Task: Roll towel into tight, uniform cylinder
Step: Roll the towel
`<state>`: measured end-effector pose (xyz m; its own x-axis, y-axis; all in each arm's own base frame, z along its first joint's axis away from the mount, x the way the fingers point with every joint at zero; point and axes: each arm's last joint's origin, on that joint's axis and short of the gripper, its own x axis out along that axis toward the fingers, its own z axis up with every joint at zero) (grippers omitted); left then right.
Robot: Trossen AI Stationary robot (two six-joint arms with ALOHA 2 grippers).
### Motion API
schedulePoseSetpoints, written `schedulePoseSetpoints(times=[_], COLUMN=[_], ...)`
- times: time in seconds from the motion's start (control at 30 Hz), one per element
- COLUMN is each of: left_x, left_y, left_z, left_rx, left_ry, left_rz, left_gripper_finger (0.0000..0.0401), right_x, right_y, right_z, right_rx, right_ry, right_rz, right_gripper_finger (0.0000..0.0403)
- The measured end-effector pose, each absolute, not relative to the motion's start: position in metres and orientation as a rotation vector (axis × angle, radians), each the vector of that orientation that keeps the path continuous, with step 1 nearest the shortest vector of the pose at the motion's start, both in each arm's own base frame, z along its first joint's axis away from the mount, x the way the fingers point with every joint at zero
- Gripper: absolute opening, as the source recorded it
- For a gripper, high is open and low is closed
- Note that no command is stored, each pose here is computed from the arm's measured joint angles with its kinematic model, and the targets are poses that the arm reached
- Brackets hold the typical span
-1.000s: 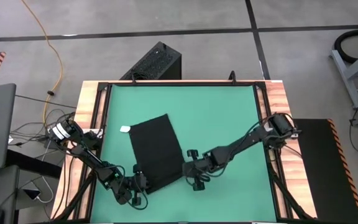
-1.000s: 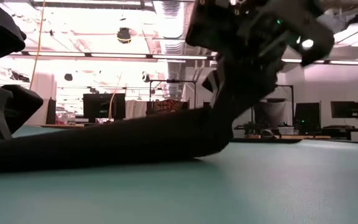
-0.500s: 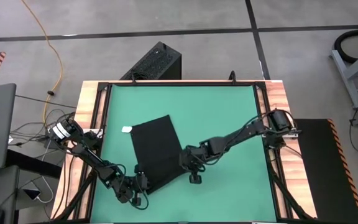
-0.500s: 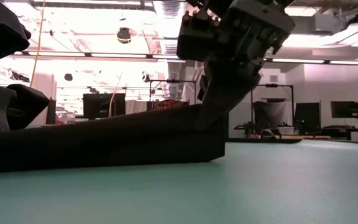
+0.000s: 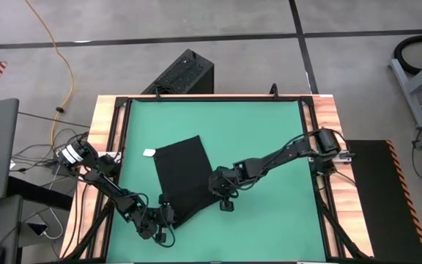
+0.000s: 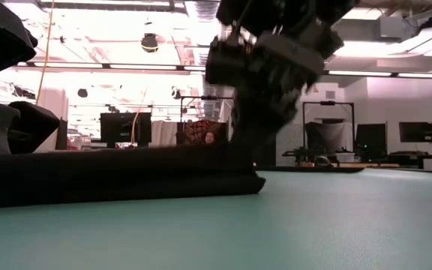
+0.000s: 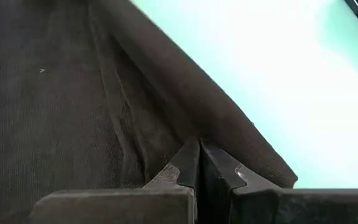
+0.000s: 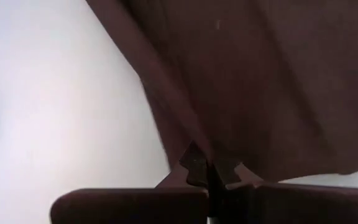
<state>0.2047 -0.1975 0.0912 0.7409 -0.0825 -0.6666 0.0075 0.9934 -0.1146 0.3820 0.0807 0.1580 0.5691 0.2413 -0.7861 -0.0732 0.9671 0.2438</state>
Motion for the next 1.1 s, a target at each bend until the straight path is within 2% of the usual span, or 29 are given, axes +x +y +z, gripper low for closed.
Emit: schedulePoseSetpoints(times=[0.17,0.3,0.53,0.73,0.93,1.1], left_x=[0.206,0.205,0.196,0.186,0.191,0.214], left_y=[-0.199,-0.199,-0.192,-0.189,-0.207,-0.233], left_z=[0.092,0.096,0.133,0.168,0.171,0.162], left_rx=[-0.097,-0.101,-0.092,-0.118,0.067,0.238], left_ry=[0.735,0.737,0.751,0.661,0.579,0.690], left_rz=[-0.069,-0.078,-0.086,-0.114,-0.208,-0.298], left_gripper_finger=[0.0000,0.0000,0.0000,0.0000,0.0000,0.0000], right_x=[0.387,0.387,0.387,0.387,0.387,0.388], right_y=[0.082,0.082,0.082,0.082,0.082,0.082], right_z=[0.136,0.135,0.134,0.134,0.134,0.134], right_rx=[0.195,0.202,0.202,0.202,0.197,0.195], right_ry=[0.986,0.994,0.994,0.994,0.986,0.978], right_rz=[0.184,0.177,0.170,0.170,0.159,0.157], right_gripper_finger=[0.0003,0.0003,0.0003,0.0004,0.0005,0.0006])
